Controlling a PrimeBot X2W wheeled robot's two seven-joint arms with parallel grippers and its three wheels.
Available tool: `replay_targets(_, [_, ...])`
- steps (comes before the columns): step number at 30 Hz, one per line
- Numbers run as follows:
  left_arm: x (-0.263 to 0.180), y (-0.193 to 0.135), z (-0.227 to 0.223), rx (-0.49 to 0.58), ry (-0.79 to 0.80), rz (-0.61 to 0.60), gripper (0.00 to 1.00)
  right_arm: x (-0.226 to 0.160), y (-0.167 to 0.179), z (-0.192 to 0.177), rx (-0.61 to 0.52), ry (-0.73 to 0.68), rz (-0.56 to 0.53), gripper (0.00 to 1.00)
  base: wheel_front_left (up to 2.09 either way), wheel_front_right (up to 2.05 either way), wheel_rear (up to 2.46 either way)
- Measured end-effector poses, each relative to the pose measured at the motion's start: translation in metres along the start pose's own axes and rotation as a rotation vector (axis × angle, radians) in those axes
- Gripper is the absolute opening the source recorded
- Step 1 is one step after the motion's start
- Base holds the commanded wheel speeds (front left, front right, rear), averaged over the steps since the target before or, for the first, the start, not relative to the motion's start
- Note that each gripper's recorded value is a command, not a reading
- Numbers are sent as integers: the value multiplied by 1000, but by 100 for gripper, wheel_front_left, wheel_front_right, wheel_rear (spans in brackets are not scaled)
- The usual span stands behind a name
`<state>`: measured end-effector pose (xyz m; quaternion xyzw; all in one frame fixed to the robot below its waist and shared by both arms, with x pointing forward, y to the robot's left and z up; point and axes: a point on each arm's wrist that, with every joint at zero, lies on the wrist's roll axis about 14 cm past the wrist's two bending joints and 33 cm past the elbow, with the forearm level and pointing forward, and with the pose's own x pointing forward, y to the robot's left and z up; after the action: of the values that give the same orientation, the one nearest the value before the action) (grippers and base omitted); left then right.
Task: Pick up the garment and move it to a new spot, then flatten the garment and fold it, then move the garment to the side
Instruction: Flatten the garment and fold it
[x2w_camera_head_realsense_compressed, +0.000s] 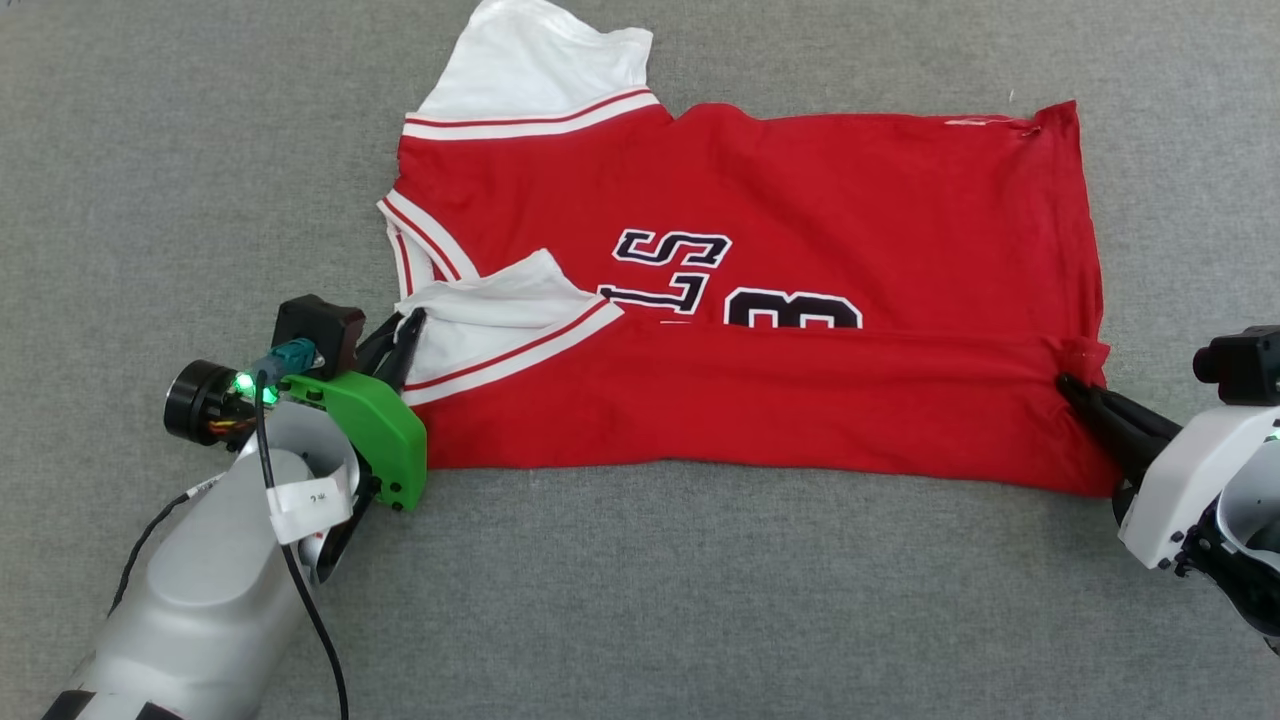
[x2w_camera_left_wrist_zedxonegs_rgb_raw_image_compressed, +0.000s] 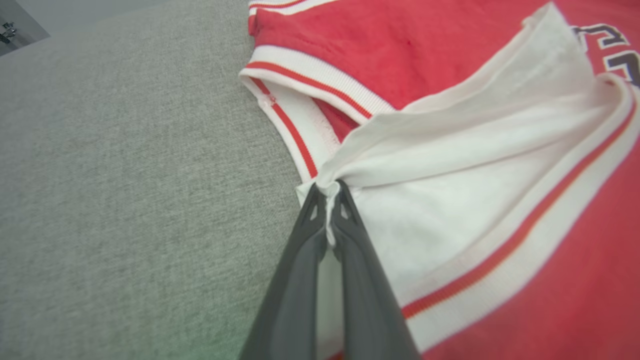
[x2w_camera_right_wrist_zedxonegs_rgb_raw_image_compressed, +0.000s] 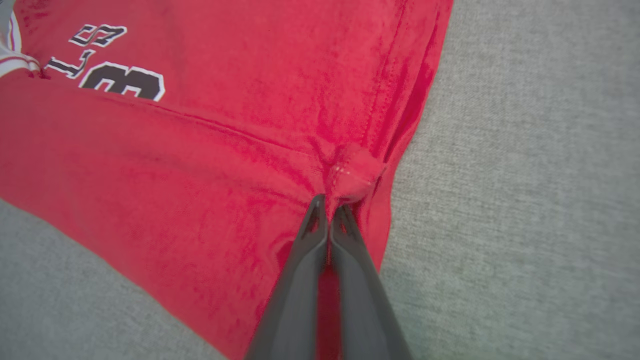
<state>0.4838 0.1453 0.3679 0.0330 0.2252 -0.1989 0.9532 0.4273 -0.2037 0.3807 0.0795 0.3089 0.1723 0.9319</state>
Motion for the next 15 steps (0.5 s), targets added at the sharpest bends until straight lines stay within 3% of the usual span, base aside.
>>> replay_targets(1, [-1,1,1,0,-6,5,100,0,0,1,-1,-7,0,0,0,0,0])
replay_targets(2, [-2,1,4,1,-15,10,100,-1,1,4,1,-19,-2,36,0,0,0])
replay_targets(3, [-3,2,7,1,-26,15,100,-2,1,7,4,-32,-3,100,0,0,0])
replay_targets(12, [-24,23,59,-2,-123,64,100,-20,5,33,-36,-136,0,100,0,0,0])
replay_targets(15, [-32,28,71,-11,-73,56,100,-25,9,39,-46,-160,4,100,0,0,0])
